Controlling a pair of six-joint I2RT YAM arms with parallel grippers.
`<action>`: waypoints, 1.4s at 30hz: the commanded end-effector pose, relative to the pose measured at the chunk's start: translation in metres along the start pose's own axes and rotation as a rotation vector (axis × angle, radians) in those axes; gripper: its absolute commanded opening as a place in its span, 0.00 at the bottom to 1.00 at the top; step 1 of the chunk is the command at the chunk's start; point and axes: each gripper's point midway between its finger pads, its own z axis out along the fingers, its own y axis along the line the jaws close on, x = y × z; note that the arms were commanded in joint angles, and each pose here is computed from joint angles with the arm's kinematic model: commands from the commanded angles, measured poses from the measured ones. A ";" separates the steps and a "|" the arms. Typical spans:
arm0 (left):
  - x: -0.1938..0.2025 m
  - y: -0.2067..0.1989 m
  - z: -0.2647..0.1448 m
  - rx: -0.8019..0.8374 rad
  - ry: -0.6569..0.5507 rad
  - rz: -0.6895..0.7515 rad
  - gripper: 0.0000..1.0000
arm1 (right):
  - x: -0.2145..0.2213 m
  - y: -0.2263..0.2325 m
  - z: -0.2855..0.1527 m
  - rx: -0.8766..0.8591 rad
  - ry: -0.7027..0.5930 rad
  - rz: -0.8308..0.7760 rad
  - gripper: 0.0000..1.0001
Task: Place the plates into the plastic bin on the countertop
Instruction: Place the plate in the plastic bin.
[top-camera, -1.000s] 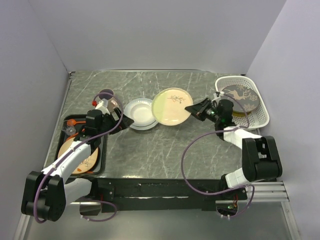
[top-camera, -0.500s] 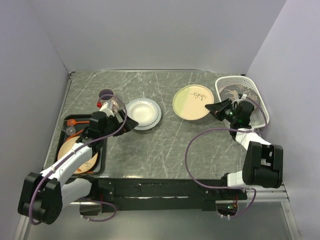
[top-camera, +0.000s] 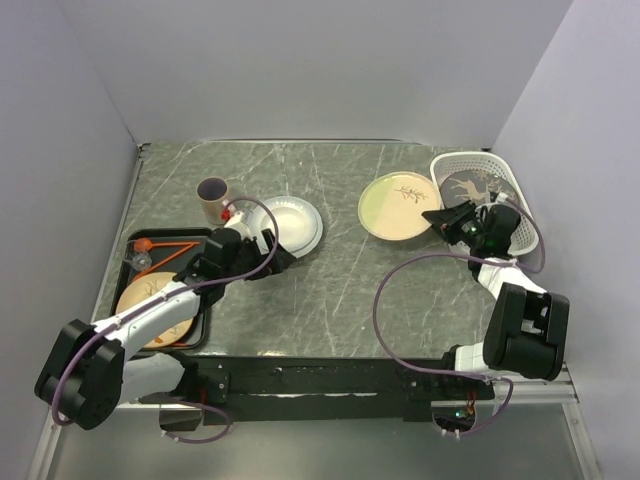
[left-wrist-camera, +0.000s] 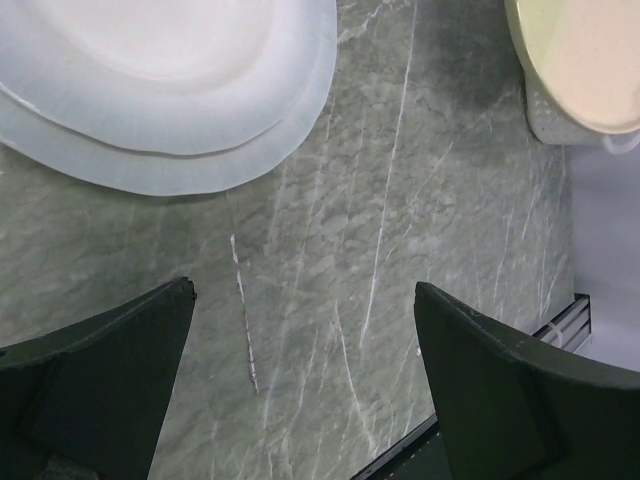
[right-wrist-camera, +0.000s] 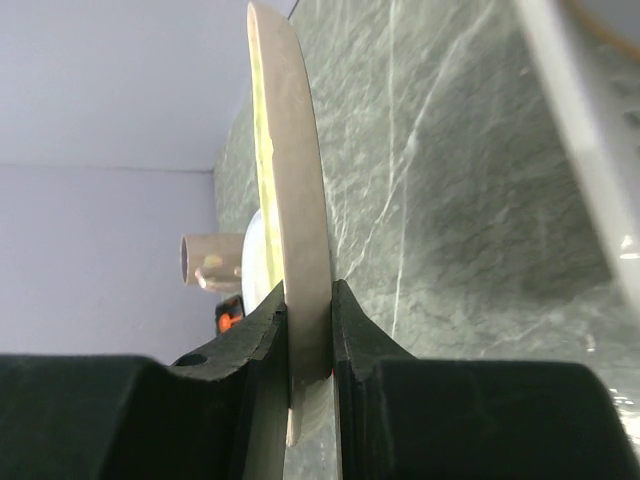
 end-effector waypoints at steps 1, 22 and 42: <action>-0.023 -0.025 0.005 0.046 -0.072 0.018 0.96 | -0.036 0.031 -0.009 -0.117 -0.108 -0.066 0.00; 0.002 -0.053 0.032 0.119 0.007 0.052 0.96 | -0.103 0.017 -0.033 -0.061 -0.306 0.042 0.00; 0.005 -0.051 0.025 0.106 0.009 0.071 0.96 | -0.147 -0.021 -0.079 -0.042 -0.589 0.205 0.00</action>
